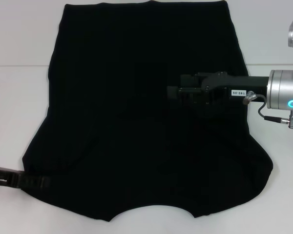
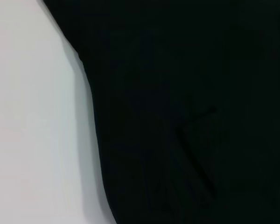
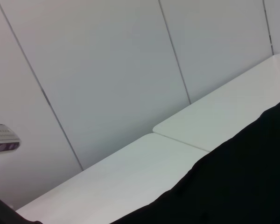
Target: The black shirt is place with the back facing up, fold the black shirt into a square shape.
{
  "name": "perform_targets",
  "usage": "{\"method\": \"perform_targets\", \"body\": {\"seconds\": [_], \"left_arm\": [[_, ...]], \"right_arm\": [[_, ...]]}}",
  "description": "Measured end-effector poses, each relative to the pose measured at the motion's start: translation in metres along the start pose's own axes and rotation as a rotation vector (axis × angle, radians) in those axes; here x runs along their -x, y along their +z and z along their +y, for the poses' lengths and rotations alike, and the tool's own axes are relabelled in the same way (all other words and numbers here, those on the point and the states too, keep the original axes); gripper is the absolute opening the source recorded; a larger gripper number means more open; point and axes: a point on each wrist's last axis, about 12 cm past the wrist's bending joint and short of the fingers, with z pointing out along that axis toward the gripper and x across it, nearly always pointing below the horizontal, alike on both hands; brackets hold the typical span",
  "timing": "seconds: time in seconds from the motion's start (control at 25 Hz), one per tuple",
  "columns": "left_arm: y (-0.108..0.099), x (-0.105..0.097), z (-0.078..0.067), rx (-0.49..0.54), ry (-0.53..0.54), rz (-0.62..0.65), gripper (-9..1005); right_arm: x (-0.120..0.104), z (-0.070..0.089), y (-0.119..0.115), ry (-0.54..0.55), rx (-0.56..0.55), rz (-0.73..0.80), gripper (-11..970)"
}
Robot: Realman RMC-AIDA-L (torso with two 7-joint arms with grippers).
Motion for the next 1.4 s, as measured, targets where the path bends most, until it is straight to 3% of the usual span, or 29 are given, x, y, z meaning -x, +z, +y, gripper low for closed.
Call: {"method": "perform_targets", "body": {"seconds": [1.4], "left_arm": [[0.010, 0.012, -0.008, -0.055, 0.045, 0.007, 842]], "right_arm": [[0.001, 0.000, -0.001, 0.003, 0.002, -0.013, 758]]}}
